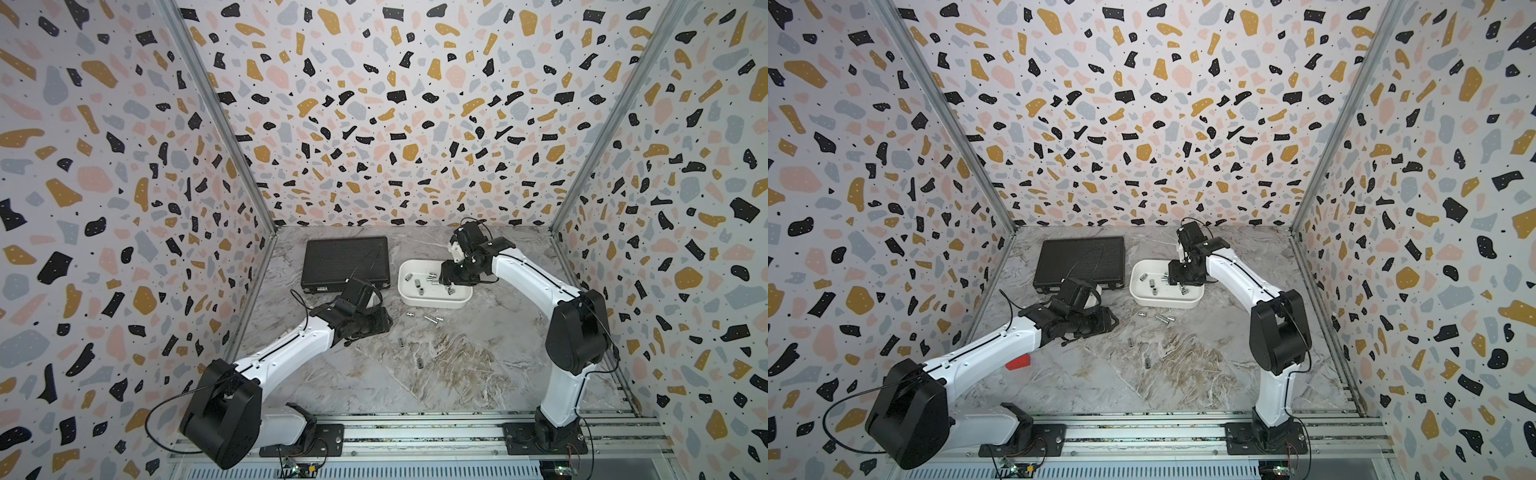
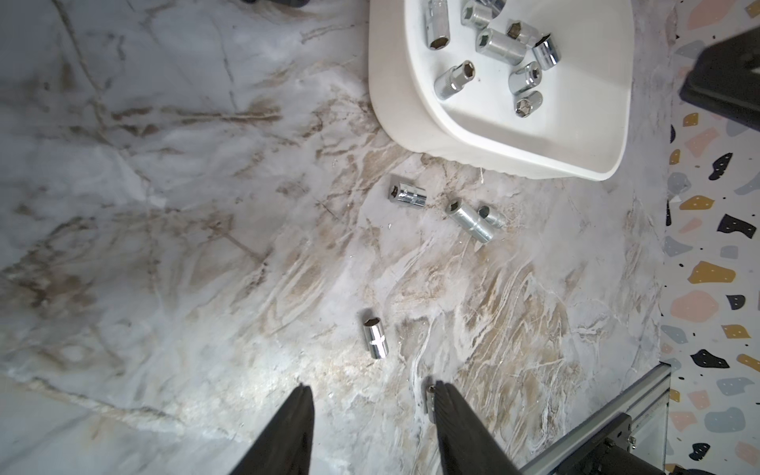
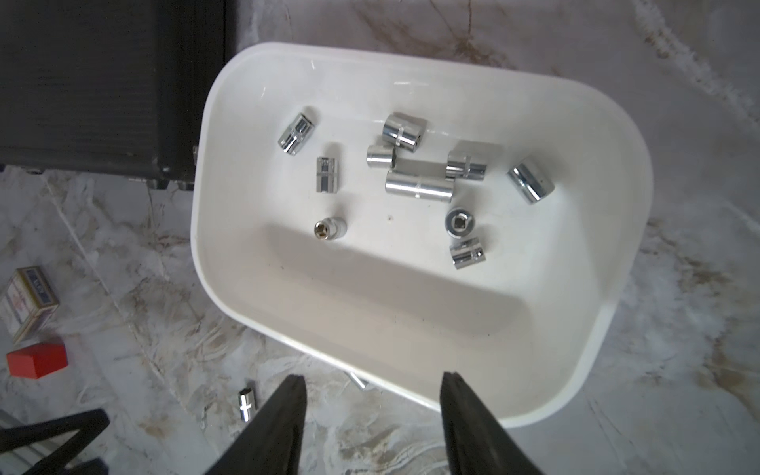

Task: Put the socket on the desktop into the storage box
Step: Place the socket head in the storage box, then pick up the socket head at the center of the board.

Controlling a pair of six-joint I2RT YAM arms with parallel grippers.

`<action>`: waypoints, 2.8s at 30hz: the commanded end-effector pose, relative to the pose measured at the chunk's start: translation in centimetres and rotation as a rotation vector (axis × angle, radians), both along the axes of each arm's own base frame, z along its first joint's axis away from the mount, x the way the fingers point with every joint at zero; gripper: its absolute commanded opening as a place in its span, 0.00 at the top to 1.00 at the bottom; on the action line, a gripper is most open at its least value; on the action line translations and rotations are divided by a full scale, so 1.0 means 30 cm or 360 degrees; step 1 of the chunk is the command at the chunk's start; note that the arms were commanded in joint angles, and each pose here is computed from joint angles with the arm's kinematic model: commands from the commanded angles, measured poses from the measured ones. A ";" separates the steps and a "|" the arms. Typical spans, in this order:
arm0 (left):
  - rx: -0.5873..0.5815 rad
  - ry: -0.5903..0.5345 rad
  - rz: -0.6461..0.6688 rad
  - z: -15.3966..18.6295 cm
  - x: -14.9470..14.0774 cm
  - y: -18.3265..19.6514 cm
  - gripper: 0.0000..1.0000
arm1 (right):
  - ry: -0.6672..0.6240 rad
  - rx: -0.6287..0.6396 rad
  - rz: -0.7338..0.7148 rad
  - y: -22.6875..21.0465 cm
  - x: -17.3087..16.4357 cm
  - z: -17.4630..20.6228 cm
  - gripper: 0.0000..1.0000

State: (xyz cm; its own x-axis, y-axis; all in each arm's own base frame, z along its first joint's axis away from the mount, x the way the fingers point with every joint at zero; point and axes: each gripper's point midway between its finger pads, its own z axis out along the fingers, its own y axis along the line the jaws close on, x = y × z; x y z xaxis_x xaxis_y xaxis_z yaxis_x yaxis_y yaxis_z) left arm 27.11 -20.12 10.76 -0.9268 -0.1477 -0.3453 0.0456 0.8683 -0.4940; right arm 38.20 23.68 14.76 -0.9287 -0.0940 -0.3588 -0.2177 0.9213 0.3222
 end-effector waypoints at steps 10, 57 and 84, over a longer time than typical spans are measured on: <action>0.0103 0.0030 0.0057 -0.016 -0.020 0.015 0.49 | -0.0061 0.0178 0.0148 -0.009 -0.237 0.047 0.45; 0.0506 0.0308 -0.0063 -0.224 -0.019 -0.165 0.54 | -0.0037 0.0305 0.0321 -0.103 -0.614 -0.068 0.49; 0.0619 0.0382 -0.0087 -0.291 -0.047 -0.162 0.97 | -0.0023 0.0291 0.0283 -0.111 -0.612 -0.095 0.49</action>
State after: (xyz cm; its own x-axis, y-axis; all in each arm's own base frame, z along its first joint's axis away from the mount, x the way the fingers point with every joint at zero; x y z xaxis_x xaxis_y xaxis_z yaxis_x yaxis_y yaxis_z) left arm 25.61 -25.00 1.88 -0.9910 0.0013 -0.1337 0.0208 0.9893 -0.1441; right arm 19.90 20.37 11.62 -0.9018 -0.1955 -0.3854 -0.3756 0.7957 0.4752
